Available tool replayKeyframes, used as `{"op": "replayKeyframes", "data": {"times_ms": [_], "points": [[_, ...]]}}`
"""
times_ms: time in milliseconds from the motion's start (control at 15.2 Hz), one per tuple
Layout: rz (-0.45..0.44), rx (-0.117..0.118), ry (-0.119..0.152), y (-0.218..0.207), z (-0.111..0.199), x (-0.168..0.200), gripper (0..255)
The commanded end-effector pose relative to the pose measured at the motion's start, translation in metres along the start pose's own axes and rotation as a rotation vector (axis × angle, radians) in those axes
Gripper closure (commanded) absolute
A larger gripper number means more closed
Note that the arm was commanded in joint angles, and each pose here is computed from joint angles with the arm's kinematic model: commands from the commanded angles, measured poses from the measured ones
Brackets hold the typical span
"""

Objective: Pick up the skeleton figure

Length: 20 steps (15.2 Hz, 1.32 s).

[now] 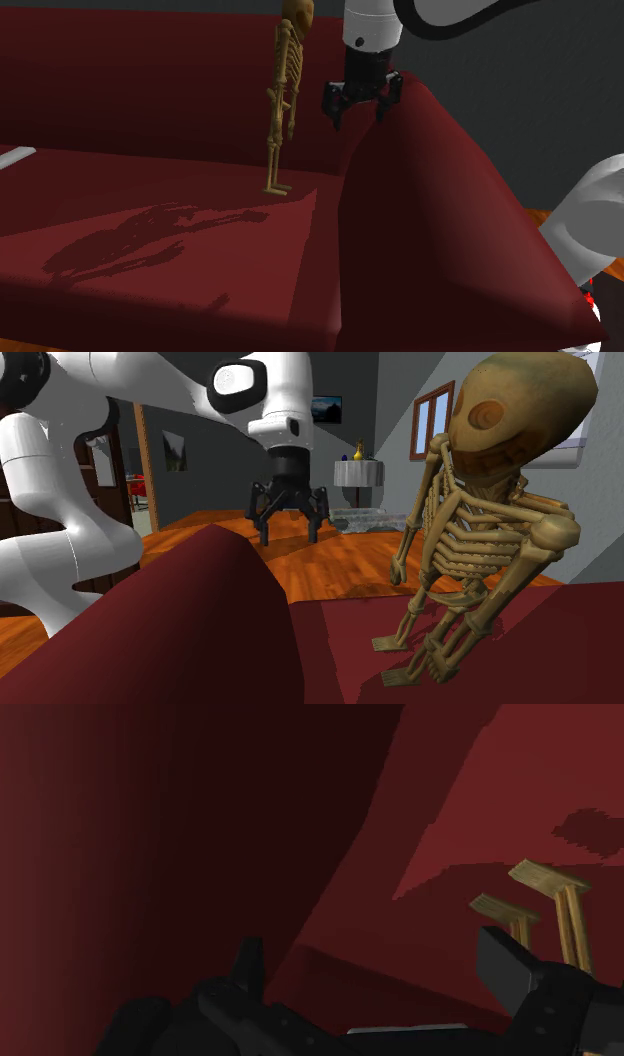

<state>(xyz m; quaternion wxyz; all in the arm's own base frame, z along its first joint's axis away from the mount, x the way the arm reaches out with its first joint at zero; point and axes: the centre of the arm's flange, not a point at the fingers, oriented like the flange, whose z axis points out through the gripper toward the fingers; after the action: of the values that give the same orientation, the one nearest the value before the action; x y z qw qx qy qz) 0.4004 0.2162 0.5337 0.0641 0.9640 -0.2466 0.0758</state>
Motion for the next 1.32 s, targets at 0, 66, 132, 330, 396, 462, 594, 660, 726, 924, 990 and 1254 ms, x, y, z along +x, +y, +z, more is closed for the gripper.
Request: {"op": "replayKeyframes", "data": {"times_ms": [0, 66, 132, 330, 396, 462, 594, 660, 726, 924, 990, 1254], "points": [[0.061, 0.002, 0.038, -0.024, -0.002, 0.004, 0], [0.088, 0.002, 0.057, -0.036, -0.003, 0.007, 0], [0.116, 0.001, 0.076, -0.048, -0.003, 0.011, 0], [0.198, 0.0, 0.132, -0.082, -0.007, 0.024, 0], [0.226, 0.0, 0.151, -0.094, -0.008, 0.029, 0], [0.253, -0.001, 0.17, -0.105, -0.009, 0.034, 0], [0.308, -0.001, 0.207, -0.127, -0.012, 0.045, 0], [0.335, -0.002, 0.226, -0.137, -0.014, 0.051, 0], [0.363, -0.002, 0.245, -0.148, -0.015, 0.057, 0], [0.406, -0.003, 0.274, -0.165, -0.013, 0.066, 0], [0.406, -0.003, 0.274, -0.165, -0.008, 0.065, 0], [0.406, -0.003, 0.274, -0.167, 0.013, 0.062, 0]]}}
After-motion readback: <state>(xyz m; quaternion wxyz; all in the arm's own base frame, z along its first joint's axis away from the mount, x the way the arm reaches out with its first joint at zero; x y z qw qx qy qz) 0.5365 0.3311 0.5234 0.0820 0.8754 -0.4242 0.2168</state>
